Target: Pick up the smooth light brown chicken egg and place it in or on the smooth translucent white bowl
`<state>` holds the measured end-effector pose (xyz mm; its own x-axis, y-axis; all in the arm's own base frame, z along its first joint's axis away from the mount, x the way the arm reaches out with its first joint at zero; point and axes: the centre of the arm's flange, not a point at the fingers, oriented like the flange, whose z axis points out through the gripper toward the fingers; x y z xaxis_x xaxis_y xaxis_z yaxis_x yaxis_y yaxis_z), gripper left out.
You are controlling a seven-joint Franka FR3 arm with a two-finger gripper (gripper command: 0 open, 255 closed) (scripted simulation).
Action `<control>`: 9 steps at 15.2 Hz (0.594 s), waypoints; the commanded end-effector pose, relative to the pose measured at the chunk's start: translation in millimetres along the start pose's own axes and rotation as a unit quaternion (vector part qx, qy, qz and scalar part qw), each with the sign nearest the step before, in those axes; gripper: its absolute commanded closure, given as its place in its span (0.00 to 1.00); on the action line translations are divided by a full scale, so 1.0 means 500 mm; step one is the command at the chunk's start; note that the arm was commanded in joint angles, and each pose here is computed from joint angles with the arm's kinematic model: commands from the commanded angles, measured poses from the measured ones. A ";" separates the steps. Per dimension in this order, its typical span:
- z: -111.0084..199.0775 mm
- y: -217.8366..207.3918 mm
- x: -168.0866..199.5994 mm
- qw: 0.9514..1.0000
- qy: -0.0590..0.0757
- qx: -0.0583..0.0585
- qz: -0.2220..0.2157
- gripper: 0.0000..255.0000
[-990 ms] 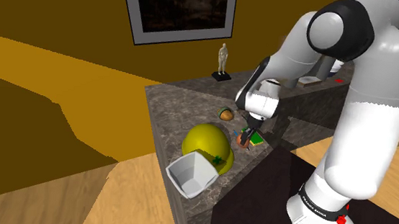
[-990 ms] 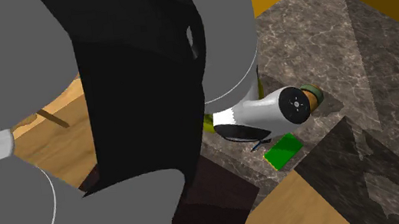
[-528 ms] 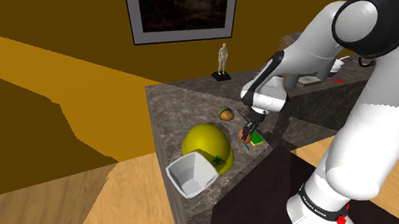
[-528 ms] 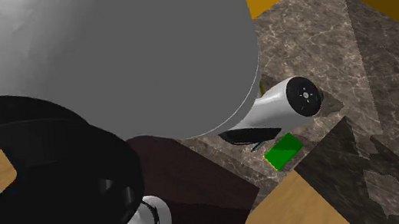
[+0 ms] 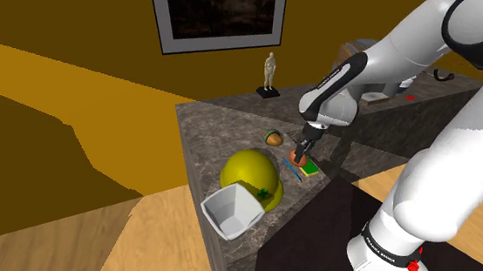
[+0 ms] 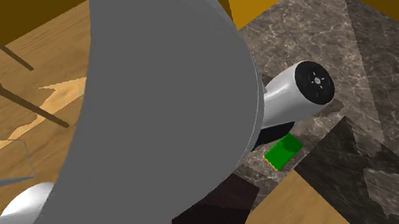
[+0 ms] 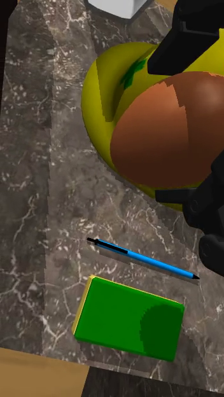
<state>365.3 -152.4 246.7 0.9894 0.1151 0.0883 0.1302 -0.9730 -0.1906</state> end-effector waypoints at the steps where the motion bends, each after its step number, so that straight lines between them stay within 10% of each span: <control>1: -0.022 -0.003 0.004 1.000 0.000 -0.001 0.000 1.00; 9: -0.089 -0.043 0.014 1.000 0.000 -0.001 0.000 1.00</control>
<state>367.7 -145.6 291.1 0.9893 0.1159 0.0883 0.1309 -0.9730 -0.1900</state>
